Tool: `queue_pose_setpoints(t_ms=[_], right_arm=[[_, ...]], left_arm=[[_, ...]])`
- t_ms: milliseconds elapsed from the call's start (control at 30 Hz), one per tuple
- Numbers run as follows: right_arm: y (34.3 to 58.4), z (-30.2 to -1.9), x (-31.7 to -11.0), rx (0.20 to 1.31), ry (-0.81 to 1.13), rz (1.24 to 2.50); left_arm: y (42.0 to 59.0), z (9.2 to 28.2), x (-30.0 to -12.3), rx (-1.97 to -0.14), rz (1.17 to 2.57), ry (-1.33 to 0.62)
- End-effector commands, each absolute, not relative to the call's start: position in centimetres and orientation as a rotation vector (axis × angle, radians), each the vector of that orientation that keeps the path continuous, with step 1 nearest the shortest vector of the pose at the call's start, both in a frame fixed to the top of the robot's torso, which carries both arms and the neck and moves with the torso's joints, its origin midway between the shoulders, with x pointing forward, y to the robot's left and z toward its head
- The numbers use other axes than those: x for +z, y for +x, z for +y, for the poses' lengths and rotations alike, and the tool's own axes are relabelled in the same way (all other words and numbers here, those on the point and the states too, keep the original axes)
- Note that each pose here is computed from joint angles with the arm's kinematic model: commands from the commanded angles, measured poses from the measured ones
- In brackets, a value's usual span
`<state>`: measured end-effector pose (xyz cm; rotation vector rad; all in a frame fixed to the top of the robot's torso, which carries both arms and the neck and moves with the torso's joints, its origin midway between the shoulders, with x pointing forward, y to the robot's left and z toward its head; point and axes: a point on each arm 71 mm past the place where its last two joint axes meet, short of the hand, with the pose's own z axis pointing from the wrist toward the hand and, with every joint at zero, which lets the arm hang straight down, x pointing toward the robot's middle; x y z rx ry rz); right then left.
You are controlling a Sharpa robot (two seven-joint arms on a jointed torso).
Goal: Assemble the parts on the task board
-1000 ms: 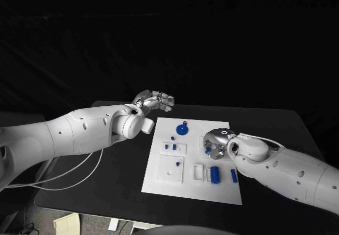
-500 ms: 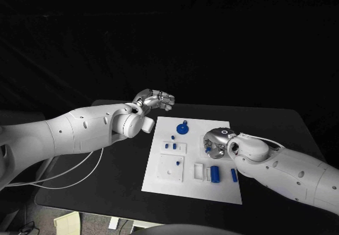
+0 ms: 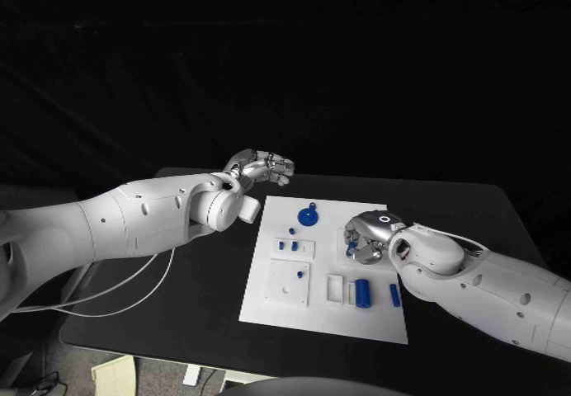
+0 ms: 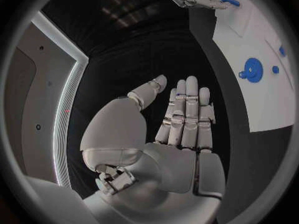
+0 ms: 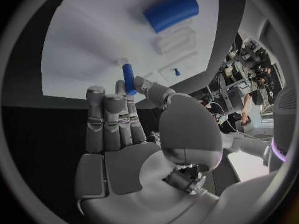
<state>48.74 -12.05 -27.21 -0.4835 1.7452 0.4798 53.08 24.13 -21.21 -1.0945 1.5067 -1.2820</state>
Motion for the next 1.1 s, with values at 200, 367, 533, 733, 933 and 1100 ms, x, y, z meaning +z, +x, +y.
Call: queue_pose_setpoints(t_ms=[200,367,533,733,933,1100], right_arm=[[47.7,-10.3,-25.2,0.559,-0.474,1.682],[46.8,-7.8,-25.0,0.636,-0.488,1.685],[45.3,-4.8,-25.7,0.71,-0.513,1.694],[43.5,-1.9,-27.2,0.773,-0.555,1.707],[42.4,-0.3,-28.4,0.798,-0.595,1.713],[41.9,0.0,-29.3,0.792,-0.622,1.721]], left_arm=[[53.1,24.1,-21.0,-1.292,1.495,-1.092],[53.1,23.9,-21.0,-1.295,1.496,-1.09],[53.2,23.8,-21.0,-1.296,1.496,-1.09],[53.3,23.6,-21.1,-1.296,1.496,-1.089],[53.3,23.2,-21.0,-1.302,1.5,-1.087],[53.3,23.1,-21.0,-1.306,1.503,-1.086]])
